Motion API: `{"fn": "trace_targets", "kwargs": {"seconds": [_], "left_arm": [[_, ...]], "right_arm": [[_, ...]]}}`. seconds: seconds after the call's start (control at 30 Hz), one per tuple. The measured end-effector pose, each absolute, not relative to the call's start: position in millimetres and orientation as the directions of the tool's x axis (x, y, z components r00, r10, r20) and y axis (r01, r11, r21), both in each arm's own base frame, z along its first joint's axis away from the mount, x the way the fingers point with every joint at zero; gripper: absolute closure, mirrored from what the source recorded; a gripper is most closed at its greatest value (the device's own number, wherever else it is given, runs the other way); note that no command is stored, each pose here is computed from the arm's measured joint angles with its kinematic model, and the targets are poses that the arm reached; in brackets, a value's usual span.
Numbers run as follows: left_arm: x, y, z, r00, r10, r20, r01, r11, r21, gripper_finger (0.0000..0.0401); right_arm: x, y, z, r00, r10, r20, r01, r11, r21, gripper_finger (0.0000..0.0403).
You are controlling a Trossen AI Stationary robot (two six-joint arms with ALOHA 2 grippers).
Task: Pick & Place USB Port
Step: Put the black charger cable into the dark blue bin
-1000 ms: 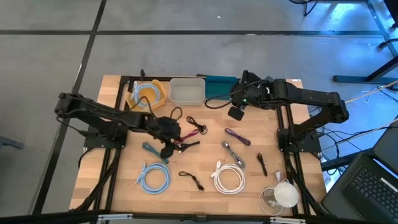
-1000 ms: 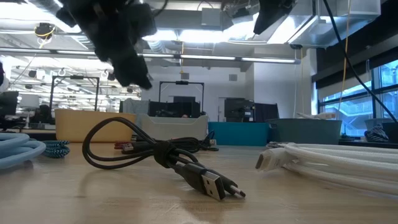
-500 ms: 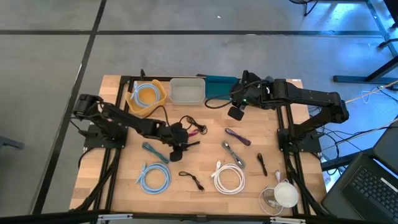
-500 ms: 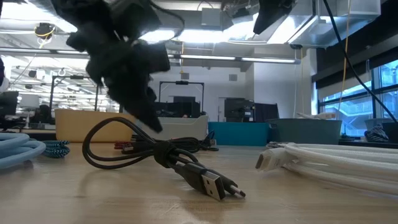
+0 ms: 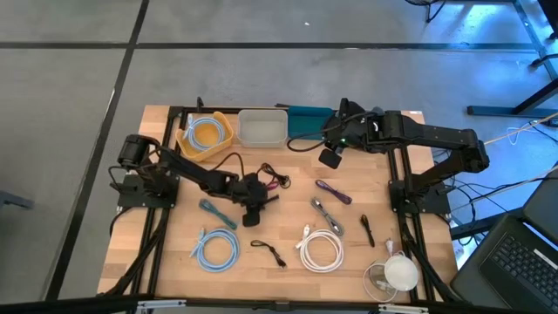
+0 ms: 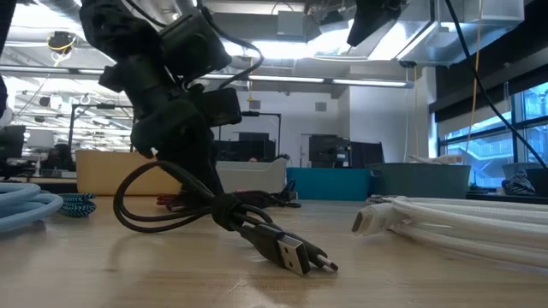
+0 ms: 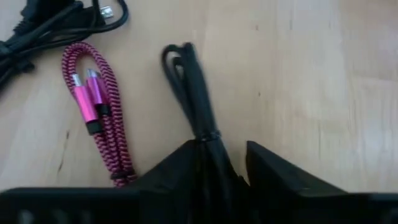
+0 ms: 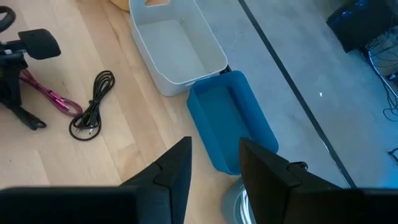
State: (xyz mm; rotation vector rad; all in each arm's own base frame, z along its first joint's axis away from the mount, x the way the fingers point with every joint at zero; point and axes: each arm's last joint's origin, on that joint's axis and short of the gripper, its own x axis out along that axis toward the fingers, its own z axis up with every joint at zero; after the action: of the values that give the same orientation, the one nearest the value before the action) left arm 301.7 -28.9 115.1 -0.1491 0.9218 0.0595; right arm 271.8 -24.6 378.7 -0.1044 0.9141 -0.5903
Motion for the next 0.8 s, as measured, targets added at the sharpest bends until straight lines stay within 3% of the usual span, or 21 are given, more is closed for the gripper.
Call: {"fn": "trace_targets", "kwargs": {"seconds": [0.13, 0.3, 0.43, 0.57, 0.8], "left_arm": [[299.4, -30.6, 124.2, 0.612, -0.071, -0.787, -0.058, 0.989, -0.134, 0.037], [301.9, -31.7, 157.2, 0.671, -0.156, -0.725, 0.016, 0.981, -0.196, 0.0371], [298.1, -31.9, 197.9, 0.699, -0.17, -0.695, 0.11, 0.985, -0.131, 0.0371], [287.5, -22.2, 246.3, 0.727, -0.054, -0.685, 0.126, 0.99, 0.055, 0.0371], [267.2, 15.2, 312.9, 0.736, 0.222, -0.64, 0.015, 0.939, 0.343, 0.0371]], "right_arm": [[271.9, -24.7, 378.8, 0.465, -0.523, -0.714, 0.437, 0.837, -0.329, 0.0267], [271.9, -24.7, 378.8, 0.466, -0.523, -0.713, 0.436, 0.837, -0.329, 0.0267], [271.9, -24.7, 378.9, 0.466, -0.523, -0.713, 0.435, 0.838, -0.33, 0.0267], [271.9, -24.7, 379.0, 0.466, -0.524, -0.713, 0.436, 0.837, -0.33, 0.0267], [272.1, -24.8, 379.1, 0.468, -0.524, -0.712, 0.436, 0.837, -0.33, 0.0267]]}}
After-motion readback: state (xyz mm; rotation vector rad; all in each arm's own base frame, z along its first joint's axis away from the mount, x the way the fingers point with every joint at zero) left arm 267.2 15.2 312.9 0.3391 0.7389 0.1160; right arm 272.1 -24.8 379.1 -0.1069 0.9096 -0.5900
